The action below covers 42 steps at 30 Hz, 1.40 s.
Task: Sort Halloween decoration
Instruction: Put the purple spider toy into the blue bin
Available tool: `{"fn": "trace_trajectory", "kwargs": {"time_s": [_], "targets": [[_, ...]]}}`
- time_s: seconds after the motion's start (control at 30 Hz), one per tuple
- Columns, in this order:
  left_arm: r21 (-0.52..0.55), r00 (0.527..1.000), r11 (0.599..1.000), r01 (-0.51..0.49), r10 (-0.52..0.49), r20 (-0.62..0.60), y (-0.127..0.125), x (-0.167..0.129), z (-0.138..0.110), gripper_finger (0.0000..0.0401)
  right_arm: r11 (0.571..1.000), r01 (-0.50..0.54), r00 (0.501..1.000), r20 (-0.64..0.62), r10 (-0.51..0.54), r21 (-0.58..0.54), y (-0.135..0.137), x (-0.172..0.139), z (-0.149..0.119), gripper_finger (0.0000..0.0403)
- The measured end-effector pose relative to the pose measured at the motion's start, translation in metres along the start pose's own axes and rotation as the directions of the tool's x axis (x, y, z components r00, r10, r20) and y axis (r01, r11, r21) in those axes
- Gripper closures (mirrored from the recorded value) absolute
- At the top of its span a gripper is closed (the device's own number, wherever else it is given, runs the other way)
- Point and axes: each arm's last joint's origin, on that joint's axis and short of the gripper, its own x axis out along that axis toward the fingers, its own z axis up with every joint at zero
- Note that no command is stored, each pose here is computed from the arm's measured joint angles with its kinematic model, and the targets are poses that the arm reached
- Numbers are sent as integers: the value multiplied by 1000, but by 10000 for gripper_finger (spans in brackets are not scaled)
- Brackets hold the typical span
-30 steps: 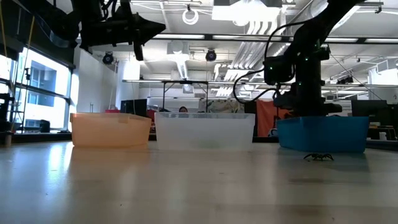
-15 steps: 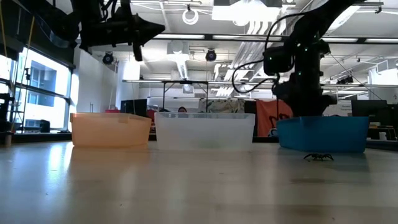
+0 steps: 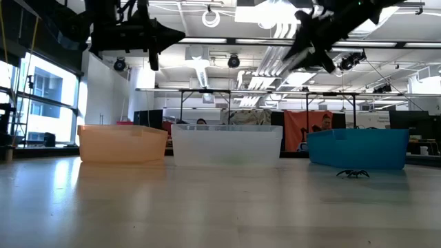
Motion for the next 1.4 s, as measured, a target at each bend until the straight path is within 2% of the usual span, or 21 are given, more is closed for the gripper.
{"fn": "trace_trajectory", "kwargs": {"time_s": [0.1, 0.2, 0.4, 0.5, 0.57, 0.63, 0.7, 0.8, 0.93, 1.03, 1.17, 1.23, 1.4], "targets": [[40, 995, 999, -5, 9, -98, -3, 9, 1, 401, 981, -161, 967, 182, 179, -107, 16, -7, 18, 235], [109, 980, 994, -9, 31, -199, -7, 16, 0, 401, 962, -202, 934, 259, 245, -183, 24, -6, 25, 235], [204, 958, 979, 0, 59, -280, -14, 23, 1, 401, 970, -196, 948, 226, 225, -143, 23, 7, 22, 235], [230, 952, 970, -74, 138, -274, -14, 25, 4, 401, 973, -199, 953, 209, 220, -116, 22, 12, 21, 235], [212, 927, 968, -134, 198, -318, -10, 32, 7, 401, 974, -204, 958, 187, 219, -97, 21, 16, 19, 235], [205, 891, 966, -160, 231, -390, -5, 36, 8, 401, 975, -220, 965, 139, 221, -26, 19, 25, 16, 235], [215, 877, 967, -136, 218, -427, -3, 41, 14, 401, 976, -216, 975, 52, 214, 37, 16, 37, 11, 238], [210, 894, 976, -53, 139, -425, -5, 47, 24, 401, 982, -178, 982, -53, 181, 68, 17, 61, 8, 246], [206, 912, 978, 8, 78, -404, -9, 48, 35, 401, 989, -59, 973, -213, 87, 133, 15, 102, 11, 259], [204, 913, 979, 7, 77, -402, -9, 47, 38, 401, 984, 51, 939, -345, 10, 169, 8, 137, 8, 263], [178, 910, 984, 1, 73, -407, -9, 46, 37, 401, 975, 159, 866, -497, -60, 158, -2, 180, -10, 265], [174, 908, 985, 2, 71, -413, -9, 46, 37, 401, 971, 183, 835, -546, -72, 151, -5, 198, -21, 265], [159, 896, 987, -9, 78, -437, -8, 45, 34, 401, 971, 202, 796, -599, -85, 131, -7, 232, -38, 265]]}}
